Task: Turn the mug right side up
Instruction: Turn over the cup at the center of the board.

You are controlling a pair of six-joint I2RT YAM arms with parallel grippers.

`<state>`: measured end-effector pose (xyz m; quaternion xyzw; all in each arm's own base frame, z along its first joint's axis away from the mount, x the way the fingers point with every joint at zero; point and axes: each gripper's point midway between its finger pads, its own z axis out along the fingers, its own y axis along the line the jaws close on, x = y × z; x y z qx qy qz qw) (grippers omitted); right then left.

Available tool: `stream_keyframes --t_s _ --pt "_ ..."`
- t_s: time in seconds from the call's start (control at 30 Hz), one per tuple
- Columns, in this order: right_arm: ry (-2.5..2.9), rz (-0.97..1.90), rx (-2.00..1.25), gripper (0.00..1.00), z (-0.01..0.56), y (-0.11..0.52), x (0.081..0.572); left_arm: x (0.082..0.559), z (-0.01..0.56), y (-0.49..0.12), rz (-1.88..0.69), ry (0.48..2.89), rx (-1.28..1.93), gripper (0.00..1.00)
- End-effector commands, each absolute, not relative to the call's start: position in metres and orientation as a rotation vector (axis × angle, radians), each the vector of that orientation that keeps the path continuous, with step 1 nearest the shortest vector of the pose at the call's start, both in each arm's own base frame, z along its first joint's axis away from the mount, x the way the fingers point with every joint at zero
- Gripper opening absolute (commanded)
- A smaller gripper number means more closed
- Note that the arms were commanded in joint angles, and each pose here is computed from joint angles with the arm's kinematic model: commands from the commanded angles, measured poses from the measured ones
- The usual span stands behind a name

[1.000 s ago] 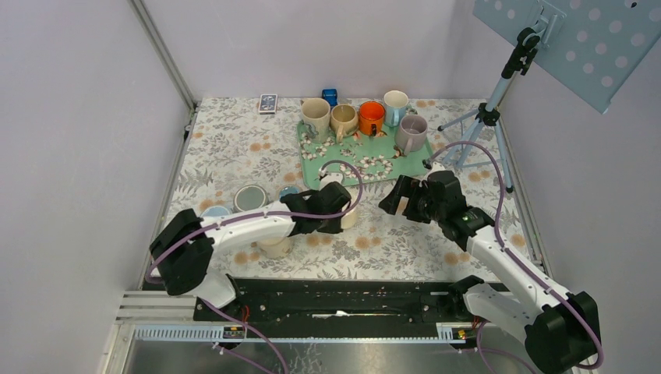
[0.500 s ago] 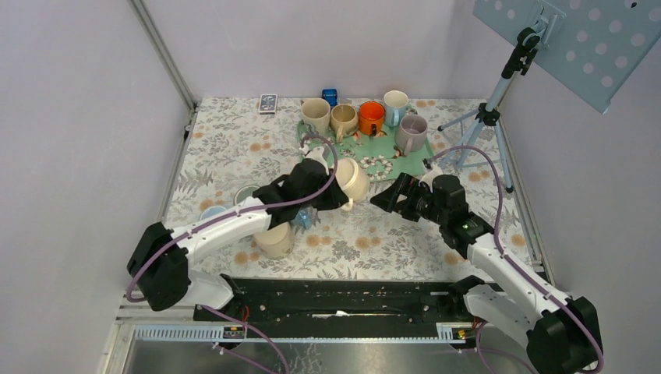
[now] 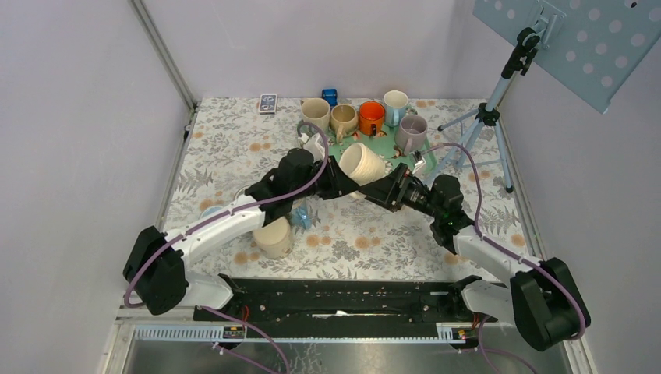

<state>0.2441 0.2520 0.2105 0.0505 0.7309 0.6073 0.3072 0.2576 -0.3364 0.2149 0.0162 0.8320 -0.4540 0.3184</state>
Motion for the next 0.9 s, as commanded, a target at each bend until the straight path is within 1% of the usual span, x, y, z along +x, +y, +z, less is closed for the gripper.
stream_keyframes --t_s 0.0,0.2,0.4,0.7,0.87 --pt "1.747 1.809 0.055 0.96 0.254 0.254 0.236 0.262 0.331 -0.347 -1.462 1.802 0.096 0.00" --pt "1.683 1.876 0.047 0.90 0.265 0.252 0.234 0.259 0.340 -0.349 -1.551 1.772 0.091 0.00" --pt "1.619 1.941 0.028 0.73 0.279 0.253 0.233 0.254 0.354 -0.351 -1.696 1.691 0.082 0.00" --pt "1.547 2.033 0.036 0.59 0.296 0.253 0.233 0.249 0.351 -0.358 -1.780 1.689 0.103 0.00" --pt "1.532 2.044 0.027 0.47 0.301 0.253 0.234 0.249 0.345 -0.360 -1.794 1.706 0.102 0.00"
